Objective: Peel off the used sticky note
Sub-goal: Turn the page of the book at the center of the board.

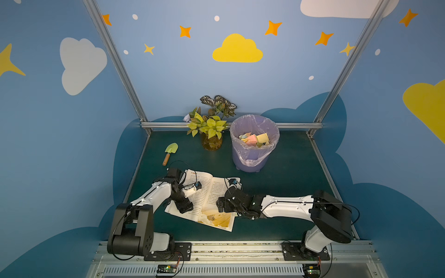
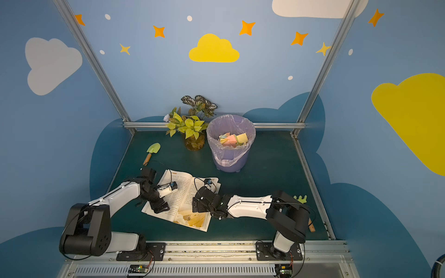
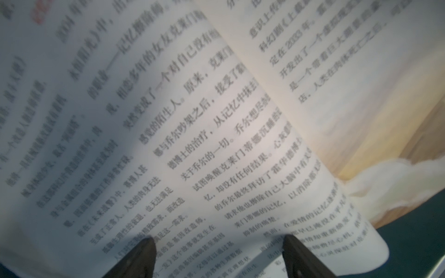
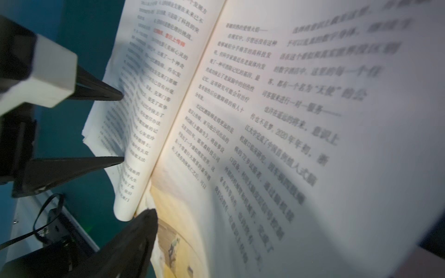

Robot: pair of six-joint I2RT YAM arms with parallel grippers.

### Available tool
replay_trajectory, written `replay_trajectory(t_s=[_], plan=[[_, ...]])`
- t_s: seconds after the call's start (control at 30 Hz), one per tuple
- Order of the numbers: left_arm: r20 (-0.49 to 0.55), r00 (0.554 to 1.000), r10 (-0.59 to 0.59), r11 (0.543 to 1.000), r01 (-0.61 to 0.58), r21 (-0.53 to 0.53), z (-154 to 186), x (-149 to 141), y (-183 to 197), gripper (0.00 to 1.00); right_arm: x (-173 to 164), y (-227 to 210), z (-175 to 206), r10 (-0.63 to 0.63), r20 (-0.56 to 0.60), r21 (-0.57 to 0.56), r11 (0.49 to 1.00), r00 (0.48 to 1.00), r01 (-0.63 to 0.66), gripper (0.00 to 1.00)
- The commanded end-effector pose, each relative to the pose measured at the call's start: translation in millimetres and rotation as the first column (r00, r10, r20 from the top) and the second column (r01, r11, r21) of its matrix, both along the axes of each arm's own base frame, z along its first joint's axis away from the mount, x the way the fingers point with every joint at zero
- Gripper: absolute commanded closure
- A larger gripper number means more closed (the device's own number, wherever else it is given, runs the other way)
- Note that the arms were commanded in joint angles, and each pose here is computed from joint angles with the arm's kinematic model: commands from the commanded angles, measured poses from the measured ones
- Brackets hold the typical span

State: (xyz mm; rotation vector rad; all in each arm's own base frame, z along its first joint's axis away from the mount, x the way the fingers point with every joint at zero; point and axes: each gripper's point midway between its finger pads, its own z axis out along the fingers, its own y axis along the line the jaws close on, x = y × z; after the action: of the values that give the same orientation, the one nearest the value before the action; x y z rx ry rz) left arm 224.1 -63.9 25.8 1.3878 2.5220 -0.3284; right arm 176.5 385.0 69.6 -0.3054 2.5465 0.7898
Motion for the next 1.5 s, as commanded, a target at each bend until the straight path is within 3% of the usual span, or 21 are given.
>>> replay_trajectory(t_s=[0.0,0.6,1.03,1.47], plan=[[-0.005,1.000,0.006,0.997,-0.006,-0.079,14,3,-10,0.14,-2,22,32,0.053,0.032,0.136,0.989,0.998,-0.057,0.06],[0.049,0.991,0.121,0.974,-0.109,-0.200,60,29,14,0.14,-5,52,55,0.135,0.067,0.153,0.978,0.989,-0.144,0.07],[0.108,0.962,0.251,0.917,-0.201,-0.345,114,46,37,0.15,0,122,55,0.256,0.056,0.125,0.957,0.965,-0.261,0.06],[0.130,0.955,0.269,0.872,-0.184,-0.453,146,48,24,0.14,-8,176,63,0.380,0.033,0.239,0.895,0.925,-0.376,0.04]])
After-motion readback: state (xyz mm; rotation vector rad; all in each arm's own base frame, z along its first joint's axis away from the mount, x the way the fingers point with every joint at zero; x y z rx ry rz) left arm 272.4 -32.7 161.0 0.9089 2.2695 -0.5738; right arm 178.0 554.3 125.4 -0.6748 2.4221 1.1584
